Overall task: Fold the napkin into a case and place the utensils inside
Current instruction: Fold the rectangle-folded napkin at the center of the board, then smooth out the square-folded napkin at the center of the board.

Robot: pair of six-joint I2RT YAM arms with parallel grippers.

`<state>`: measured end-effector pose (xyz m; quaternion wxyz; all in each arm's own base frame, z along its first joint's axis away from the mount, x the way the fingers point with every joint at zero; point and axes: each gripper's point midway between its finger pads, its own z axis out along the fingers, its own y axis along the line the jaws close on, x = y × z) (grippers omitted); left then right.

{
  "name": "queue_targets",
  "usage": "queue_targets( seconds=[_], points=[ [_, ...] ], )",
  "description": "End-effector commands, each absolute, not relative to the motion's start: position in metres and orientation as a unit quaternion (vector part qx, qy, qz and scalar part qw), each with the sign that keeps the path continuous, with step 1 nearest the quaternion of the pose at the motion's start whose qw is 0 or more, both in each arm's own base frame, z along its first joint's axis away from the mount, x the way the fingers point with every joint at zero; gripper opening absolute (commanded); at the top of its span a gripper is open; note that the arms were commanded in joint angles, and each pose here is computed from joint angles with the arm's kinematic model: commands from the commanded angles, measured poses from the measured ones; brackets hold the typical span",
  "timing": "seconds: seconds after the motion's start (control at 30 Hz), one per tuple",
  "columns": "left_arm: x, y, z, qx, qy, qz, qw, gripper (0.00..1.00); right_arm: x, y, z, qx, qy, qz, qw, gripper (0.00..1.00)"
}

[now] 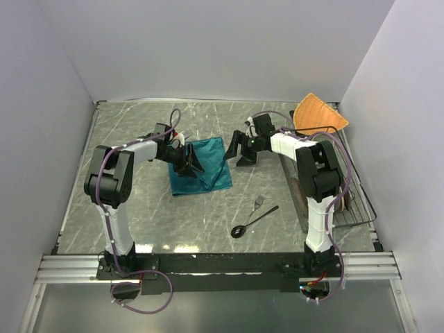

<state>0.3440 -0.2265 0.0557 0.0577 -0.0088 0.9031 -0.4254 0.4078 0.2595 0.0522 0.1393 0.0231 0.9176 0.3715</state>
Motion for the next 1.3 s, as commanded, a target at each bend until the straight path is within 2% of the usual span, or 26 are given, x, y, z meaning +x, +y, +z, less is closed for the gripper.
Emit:
queue_targets(
  seconds=[0.0, 0.77, 1.27],
  points=[
    [0.350, -0.237, 0.068, -0.005, 0.887, -0.457, 0.072, 0.59, 0.406, 0.260, 0.050, 0.023, 0.917, 0.372, 0.144, 0.82],
    [0.353, -0.246, 0.043, -0.047, 0.889, -0.451, 0.068, 0.60, 0.390, 0.270, 0.026, 0.060, 0.912, 0.394, 0.100, 0.82],
    [0.346, -0.294, 0.073, 0.008, 0.856, -0.510, 0.078, 0.57, 0.387, 0.273, 0.022, 0.076, 0.908, 0.404, 0.082, 0.81]
  ],
)
